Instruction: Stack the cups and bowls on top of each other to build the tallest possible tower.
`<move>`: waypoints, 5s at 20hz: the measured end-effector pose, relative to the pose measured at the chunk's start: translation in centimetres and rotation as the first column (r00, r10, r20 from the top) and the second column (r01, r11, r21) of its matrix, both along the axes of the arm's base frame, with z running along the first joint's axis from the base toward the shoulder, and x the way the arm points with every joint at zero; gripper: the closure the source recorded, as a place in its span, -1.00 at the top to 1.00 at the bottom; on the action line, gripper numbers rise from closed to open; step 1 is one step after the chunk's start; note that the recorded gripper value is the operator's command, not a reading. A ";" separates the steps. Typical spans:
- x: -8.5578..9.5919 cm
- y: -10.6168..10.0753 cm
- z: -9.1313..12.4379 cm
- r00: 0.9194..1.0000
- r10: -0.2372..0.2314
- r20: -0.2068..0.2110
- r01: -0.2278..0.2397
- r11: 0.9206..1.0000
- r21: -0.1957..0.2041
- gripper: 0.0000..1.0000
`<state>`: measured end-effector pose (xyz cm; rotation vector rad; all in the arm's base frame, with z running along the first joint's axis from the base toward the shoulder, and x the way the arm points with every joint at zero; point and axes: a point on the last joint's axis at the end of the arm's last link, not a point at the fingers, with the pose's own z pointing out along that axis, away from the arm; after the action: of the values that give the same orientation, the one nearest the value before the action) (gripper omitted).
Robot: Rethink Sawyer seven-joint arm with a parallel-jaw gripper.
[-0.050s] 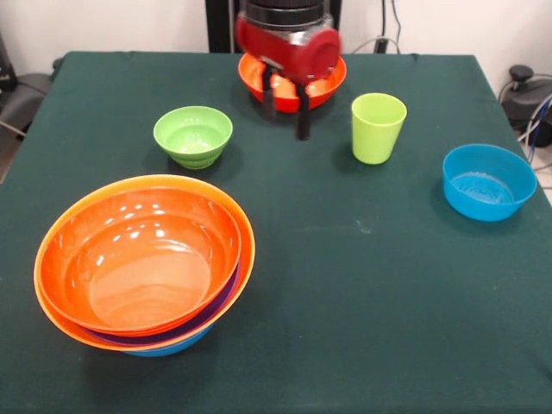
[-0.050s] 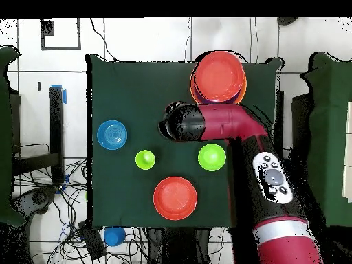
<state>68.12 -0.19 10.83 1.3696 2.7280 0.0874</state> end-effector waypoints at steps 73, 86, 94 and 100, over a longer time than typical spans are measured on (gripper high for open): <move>3.2 15.8 0.5 0.983 0.173 0.063 -0.174 0.984 0.021 1.00; 1.3 15.7 -2.1 0.962 0.266 0.052 -0.264 0.963 -0.047 1.00; -0.7 17.2 -6.2 0.940 0.340 0.040 -0.337 0.939 -0.067 1.00; -2.3 19.7 -8.6 0.920 0.390 0.034 -0.388 0.920 -0.061 1.00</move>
<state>65.83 19.53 2.24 0.7822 2.8985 0.0698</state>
